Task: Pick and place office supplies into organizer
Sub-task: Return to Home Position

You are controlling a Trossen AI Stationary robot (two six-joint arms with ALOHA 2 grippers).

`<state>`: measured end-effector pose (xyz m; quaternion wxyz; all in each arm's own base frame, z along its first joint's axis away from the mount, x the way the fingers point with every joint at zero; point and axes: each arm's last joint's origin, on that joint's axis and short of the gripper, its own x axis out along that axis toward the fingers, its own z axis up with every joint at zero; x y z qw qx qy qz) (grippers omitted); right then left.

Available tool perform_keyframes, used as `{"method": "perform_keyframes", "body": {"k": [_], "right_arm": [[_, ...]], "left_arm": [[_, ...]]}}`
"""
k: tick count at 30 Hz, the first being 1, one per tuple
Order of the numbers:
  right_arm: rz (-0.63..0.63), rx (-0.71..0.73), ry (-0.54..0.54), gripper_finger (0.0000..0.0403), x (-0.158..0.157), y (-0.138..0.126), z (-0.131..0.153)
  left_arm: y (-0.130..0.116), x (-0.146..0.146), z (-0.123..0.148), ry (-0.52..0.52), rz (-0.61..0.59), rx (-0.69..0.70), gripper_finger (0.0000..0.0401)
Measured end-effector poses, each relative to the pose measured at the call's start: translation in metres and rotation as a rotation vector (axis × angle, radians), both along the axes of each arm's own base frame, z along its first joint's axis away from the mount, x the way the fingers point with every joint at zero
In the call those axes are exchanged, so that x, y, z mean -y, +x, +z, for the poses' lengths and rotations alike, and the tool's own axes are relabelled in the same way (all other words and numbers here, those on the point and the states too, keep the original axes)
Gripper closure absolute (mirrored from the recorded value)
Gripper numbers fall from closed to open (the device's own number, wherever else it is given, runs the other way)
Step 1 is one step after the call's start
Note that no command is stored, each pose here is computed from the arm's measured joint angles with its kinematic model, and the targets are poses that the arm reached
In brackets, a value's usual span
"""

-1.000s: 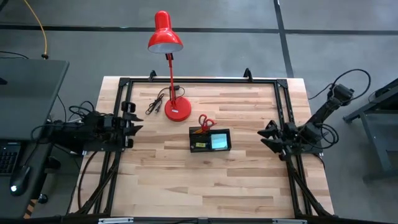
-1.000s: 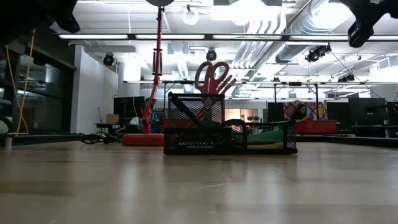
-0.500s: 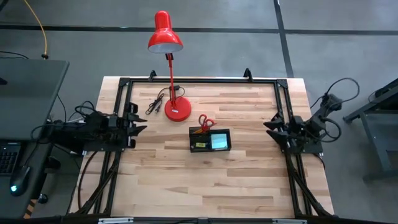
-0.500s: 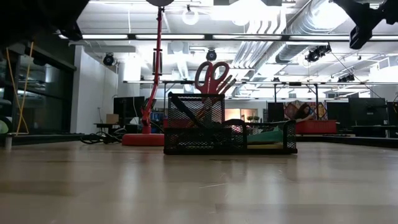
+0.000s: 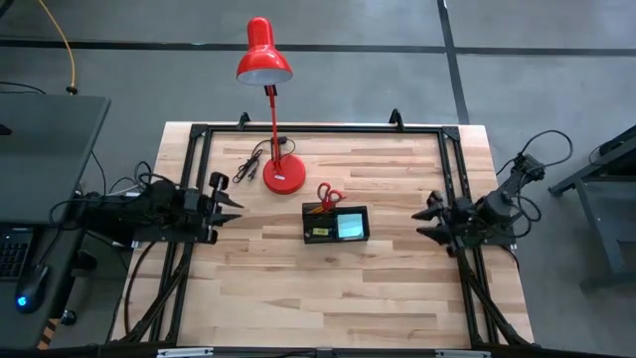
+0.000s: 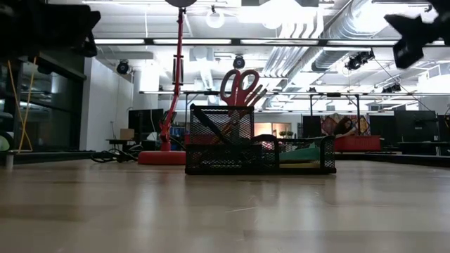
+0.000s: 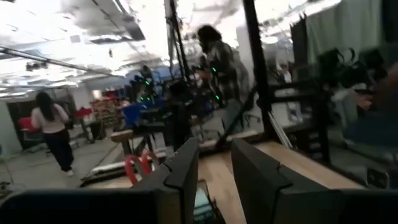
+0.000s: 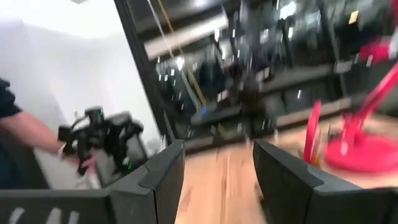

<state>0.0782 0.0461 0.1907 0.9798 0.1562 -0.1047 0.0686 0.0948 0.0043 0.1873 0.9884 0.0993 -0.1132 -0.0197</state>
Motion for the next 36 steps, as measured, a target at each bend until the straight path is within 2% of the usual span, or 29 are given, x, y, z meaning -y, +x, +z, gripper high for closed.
{"method": "perform_keyframes", "body": {"k": [3, 6, 9, 13, 36], "right_arm": [[0.025, -0.102, 0.023, 0.0224, -0.002, 0.002, -0.011], [0.018, -0.168, -0.021, 0.0224, -0.002, 0.003, -0.018], [-0.003, -0.166, -0.098, 0.0219, -0.002, 0.003, -0.019], [-0.011, -0.172, -0.143, 0.0212, -0.003, 0.004, -0.02], [-0.008, -0.197, -0.159, 0.0205, -0.004, 0.005, -0.022]], "left_arm": [[0.001, 0.0, -0.006, 0.02, -0.014, -0.06, 0.0313], [0.002, 0.0, -0.017, 0.031, -0.006, -0.176, 0.0313], [0.004, -0.002, -0.019, 0.058, 0.052, -0.206, 0.0313], [0.006, -0.004, -0.024, 0.049, 0.13, -0.261, 0.0313], [0.008, -0.004, -0.027, 0.048, 0.123, -0.293, 0.0313]]}}
